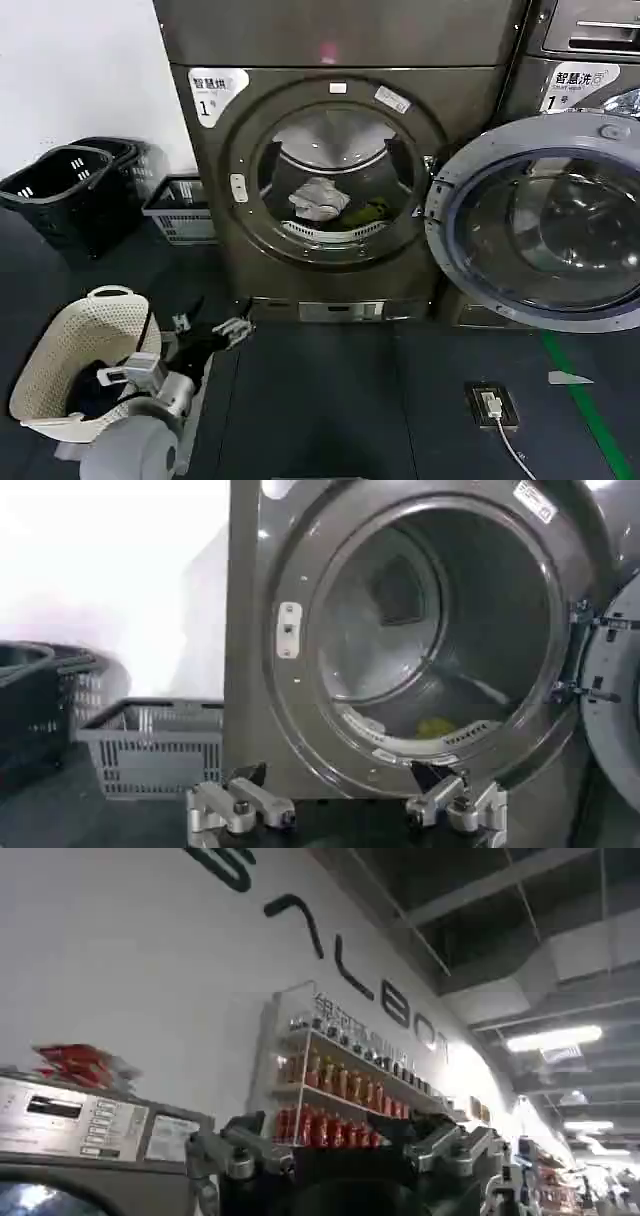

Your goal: Grasp the clothes from the dryer.

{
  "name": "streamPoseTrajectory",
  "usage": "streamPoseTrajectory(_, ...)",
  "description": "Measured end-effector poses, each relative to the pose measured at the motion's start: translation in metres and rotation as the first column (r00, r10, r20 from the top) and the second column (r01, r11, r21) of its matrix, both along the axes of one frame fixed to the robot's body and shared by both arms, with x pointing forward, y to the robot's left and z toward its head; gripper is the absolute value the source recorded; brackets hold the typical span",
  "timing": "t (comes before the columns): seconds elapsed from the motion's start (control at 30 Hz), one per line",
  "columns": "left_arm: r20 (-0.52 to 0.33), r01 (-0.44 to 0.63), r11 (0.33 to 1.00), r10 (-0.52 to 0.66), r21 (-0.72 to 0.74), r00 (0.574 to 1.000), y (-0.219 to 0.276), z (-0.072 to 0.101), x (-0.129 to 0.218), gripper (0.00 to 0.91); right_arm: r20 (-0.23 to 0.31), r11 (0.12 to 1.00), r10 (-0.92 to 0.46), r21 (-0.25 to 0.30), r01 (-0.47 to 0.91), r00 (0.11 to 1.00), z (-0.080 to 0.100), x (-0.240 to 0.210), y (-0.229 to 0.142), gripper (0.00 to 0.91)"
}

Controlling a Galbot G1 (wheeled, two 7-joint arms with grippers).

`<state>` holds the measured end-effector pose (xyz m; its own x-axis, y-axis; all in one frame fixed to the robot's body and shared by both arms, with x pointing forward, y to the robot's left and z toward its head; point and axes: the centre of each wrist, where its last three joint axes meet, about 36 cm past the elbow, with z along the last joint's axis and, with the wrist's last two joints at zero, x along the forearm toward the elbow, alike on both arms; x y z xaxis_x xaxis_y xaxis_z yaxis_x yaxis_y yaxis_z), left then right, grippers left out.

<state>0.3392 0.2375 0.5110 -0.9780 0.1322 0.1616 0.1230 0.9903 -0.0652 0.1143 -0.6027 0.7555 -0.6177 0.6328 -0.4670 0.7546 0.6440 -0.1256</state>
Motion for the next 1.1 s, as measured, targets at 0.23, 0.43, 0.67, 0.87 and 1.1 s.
streamPoseTrajectory(0.23,0.007,0.004,1.0,-0.004,-0.003,1.0,-0.0002,0.0016,0.001,0.907,-0.011,1.0,-0.008,-0.002,0.008,1.0,-0.0013,-0.0002,-0.0002,0.907)
streamPoseTrajectory(0.43,0.008,0.007,1.0,-0.007,-0.006,1.0,-0.0023,0.0018,0.0004,0.907,-0.015,1.0,-0.007,-0.002,0.007,1.0,-0.0024,-0.0008,-0.0008,0.907)
streamPoseTrajectory(0.67,0.012,0.008,1.0,-0.008,-0.012,1.0,-0.0039,0.0028,-0.0006,0.907,-0.016,1.0,0.001,-0.003,-0.001,1.0,-0.0026,0.0014,-0.0019,0.907)
streamPoseTrajectory(0.87,0.012,0.012,1.0,-0.012,-0.014,1.0,-0.0057,0.0024,0.0,0.907,-0.017,1.0,0.007,-0.007,-0.007,1.0,-0.001,0.0029,-0.0023,0.907)
streamPoseTrajectory(1.1,0.011,0.013,1.0,-0.013,-0.013,1.0,-0.0045,0.0019,0.0007,0.907,-0.02,1.0,0.012,0.0,-0.012,1.0,-0.004,0.0037,-0.0028,0.907)
